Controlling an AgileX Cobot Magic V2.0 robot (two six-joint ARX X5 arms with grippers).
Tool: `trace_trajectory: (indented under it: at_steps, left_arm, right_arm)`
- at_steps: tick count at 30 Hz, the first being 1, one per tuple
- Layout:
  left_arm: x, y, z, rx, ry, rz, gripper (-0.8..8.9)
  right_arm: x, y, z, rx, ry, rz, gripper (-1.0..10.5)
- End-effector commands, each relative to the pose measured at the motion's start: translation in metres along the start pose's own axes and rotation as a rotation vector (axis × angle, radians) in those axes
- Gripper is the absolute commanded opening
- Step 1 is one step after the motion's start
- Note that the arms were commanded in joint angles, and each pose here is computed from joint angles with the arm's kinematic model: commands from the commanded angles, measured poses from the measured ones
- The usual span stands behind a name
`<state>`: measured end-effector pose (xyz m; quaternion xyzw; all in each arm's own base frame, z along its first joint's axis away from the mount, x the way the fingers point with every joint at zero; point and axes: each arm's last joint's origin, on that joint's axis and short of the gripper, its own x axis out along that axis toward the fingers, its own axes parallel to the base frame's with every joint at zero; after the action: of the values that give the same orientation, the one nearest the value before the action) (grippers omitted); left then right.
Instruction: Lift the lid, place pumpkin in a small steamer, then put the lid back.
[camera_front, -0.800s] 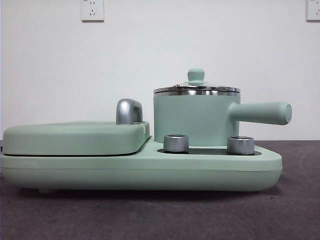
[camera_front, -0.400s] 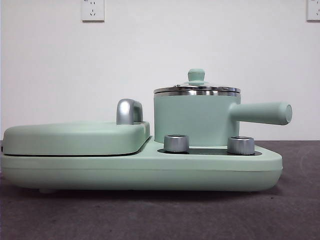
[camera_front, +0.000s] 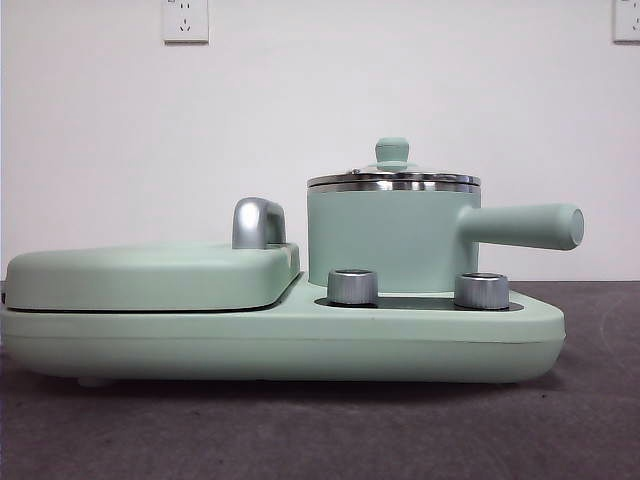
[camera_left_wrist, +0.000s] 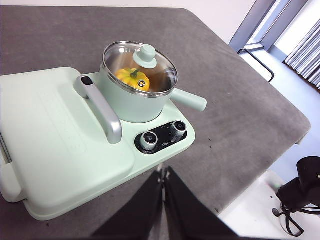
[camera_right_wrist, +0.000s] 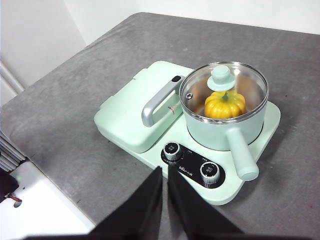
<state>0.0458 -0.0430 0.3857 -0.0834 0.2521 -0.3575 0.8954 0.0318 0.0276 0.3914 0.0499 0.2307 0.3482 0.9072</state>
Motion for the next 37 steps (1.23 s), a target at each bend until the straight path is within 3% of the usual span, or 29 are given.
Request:
trace_trajectory:
  at_steps: [1, 10, 16, 25, 32, 37]
  left_arm:
    - [-0.001, -0.001, 0.003, -0.004, -0.01, -0.007, 0.06]
    - [0.002, 0.005, -0.002, -0.027, -0.015, 0.039, 0.06]
    - [0.018, 0.026, -0.017, -0.05, -0.075, 0.194, 0.06]
    - [0.067, 0.082, -0.091, 0.146, -0.289, 0.385, 0.06]
    - [0.092, 0.113, -0.146, 0.083, -0.353, 0.476, 0.06]
    - [0.094, 0.12, -0.158, 0.049, -0.365, 0.579, 0.06]
  right_arm:
    - [-0.001, 0.001, 0.003, -0.013, -0.014, 0.009, 0.1]
    - [-0.001, 0.001, 0.003, -0.013, -0.014, 0.009, 0.1]
    - [-0.001, 0.001, 0.003, -0.013, -0.014, 0.009, 0.1]
    - [-0.001, 0.001, 0.003, -0.013, -0.015, 0.009, 0.1]
    - [-0.001, 0.001, 0.003, -0.013, -0.015, 0.009, 0.1]
    - [-0.001, 0.001, 0.003, -0.013, -0.015, 0.009, 0.1]
